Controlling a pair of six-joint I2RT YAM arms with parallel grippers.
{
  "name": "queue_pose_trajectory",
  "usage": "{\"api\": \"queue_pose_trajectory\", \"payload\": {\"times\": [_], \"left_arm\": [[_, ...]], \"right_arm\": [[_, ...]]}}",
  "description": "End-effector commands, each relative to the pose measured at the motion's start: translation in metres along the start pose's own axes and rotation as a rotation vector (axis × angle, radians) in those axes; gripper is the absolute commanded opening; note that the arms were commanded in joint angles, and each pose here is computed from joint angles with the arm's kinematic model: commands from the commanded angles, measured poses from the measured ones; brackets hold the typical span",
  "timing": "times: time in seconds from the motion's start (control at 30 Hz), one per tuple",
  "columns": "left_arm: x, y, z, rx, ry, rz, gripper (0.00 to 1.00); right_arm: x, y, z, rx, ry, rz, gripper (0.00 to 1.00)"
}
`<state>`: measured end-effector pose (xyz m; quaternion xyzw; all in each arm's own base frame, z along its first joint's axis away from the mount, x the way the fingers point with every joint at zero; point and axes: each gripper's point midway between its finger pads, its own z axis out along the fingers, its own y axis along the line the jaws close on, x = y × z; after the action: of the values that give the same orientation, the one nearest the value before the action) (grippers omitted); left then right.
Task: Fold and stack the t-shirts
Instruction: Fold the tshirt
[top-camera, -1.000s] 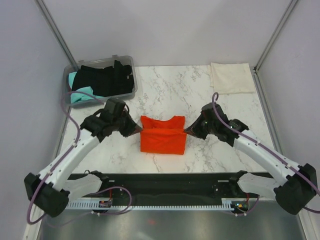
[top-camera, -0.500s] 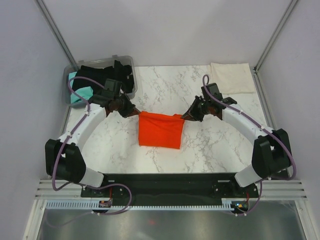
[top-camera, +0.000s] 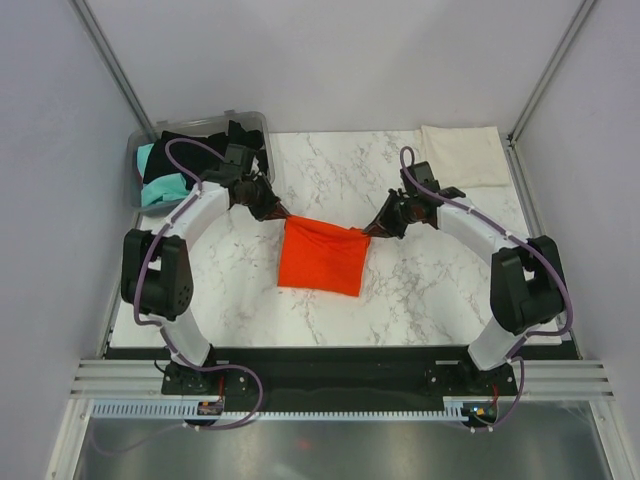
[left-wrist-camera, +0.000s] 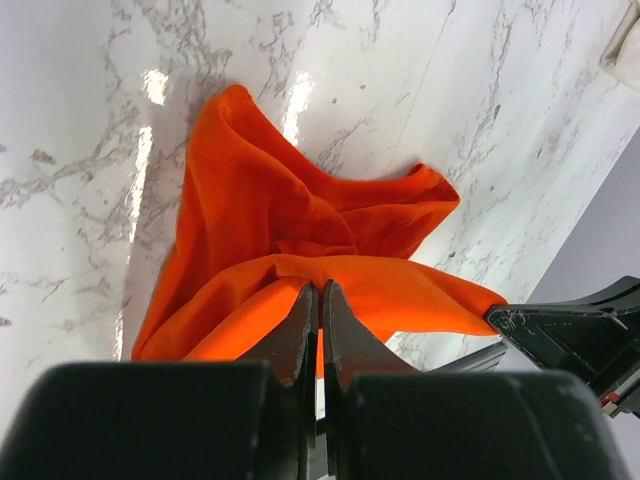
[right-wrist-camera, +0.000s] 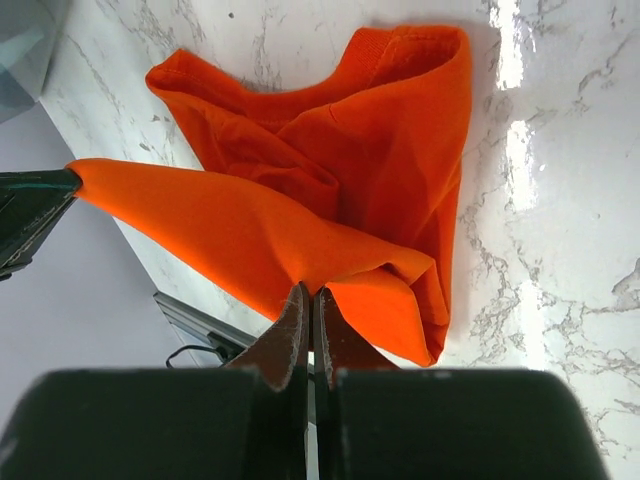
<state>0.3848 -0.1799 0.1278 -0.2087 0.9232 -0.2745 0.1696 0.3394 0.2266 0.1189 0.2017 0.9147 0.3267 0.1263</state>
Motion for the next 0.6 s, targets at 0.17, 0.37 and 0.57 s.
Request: {"api": "queue_pose_trajectory", "payload": {"times": [0.17, 0.37, 0.57], "left_arm": [[-0.023, -0.013, 0.017, 0.051, -0.021, 0.076, 0.02], [-0.037, -0.011, 0.034, 0.039, -0.023, 0.132, 0.07], [-0.071, -0.021, 0.01, -0.007, -0.157, 0.248, 0.31]], "right_arm": [[-0.035, 0.002, 0.008, -0.012, -0.039, -0.025, 0.0], [-0.051, -0.013, 0.029, 0.031, -0.035, -0.027, 0.12], [-0.112, -0.03, 0.033, 0.066, -0.137, -0.179, 0.36]]}}
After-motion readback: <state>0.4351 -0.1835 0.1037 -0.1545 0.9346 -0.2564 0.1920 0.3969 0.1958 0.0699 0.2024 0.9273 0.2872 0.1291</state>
